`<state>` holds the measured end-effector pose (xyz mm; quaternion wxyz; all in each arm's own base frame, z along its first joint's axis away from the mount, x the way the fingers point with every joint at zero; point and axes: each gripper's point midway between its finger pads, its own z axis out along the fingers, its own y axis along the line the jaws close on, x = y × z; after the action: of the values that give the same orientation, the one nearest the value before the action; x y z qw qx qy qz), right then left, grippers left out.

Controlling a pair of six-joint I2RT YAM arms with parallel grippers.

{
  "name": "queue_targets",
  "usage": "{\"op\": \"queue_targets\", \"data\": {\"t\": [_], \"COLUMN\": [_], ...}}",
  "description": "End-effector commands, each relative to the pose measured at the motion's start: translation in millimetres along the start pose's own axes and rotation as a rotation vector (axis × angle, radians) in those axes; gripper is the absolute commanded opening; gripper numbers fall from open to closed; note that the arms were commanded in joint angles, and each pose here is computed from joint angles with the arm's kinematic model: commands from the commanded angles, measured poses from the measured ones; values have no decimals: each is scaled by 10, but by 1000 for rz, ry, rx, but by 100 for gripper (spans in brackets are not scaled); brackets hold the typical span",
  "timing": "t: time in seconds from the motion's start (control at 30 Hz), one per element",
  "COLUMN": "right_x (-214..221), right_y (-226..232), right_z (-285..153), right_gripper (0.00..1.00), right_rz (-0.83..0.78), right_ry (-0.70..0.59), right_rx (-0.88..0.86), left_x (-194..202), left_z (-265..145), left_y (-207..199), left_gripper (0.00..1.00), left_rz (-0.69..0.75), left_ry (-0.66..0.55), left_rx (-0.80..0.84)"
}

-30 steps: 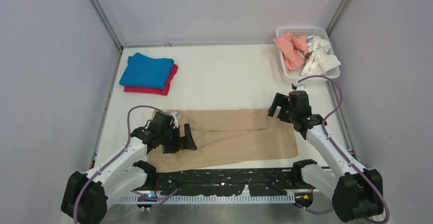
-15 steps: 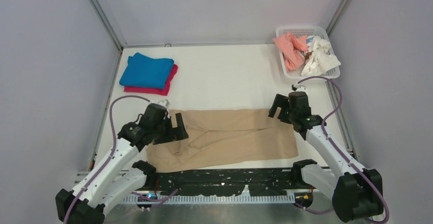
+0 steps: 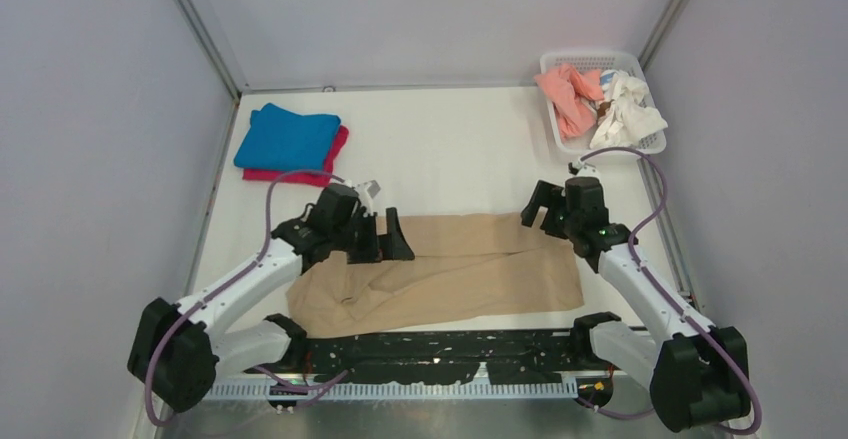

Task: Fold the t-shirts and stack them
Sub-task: Fold the other side of the tshirt into a rectangle

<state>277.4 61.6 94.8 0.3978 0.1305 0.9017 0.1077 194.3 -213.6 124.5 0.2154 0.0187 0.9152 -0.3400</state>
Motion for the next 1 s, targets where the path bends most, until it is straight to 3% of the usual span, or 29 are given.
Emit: {"op": "queue_targets", "data": {"t": [0.0, 0.2, 0.4, 0.5, 0.77, 0.87, 0.97], "right_x": [-112, -78, -63, -49, -58, -66, -50], "right_y": [325, 348, 288, 280, 269, 266, 247], "right_z": [89, 155, 143, 149, 133, 108, 92], "right_gripper": [95, 95, 95, 95, 95, 95, 95], "right_rz": [11, -2, -12, -16, -22, -20, -21], "right_ry": [0, 23, 16, 20, 13, 6, 5], "right_rx": [-123, -117, -94, -92, -88, -88, -84], "left_x": [138, -149, -488, -499, -49, 61, 134], "left_z": [217, 154, 21, 20, 514, 567, 485], "left_y": [-105, -27, 674, 880, 625, 477, 442], "left_gripper": [100, 100, 100, 100, 100, 100, 100], "left_rz": [2, 64, 22, -21, -16, -22, -7], "left_ry": [77, -62, -233, -223, 60, 98, 85], "left_rx": [69, -13, -392, -500, -254, -152, -154]}}
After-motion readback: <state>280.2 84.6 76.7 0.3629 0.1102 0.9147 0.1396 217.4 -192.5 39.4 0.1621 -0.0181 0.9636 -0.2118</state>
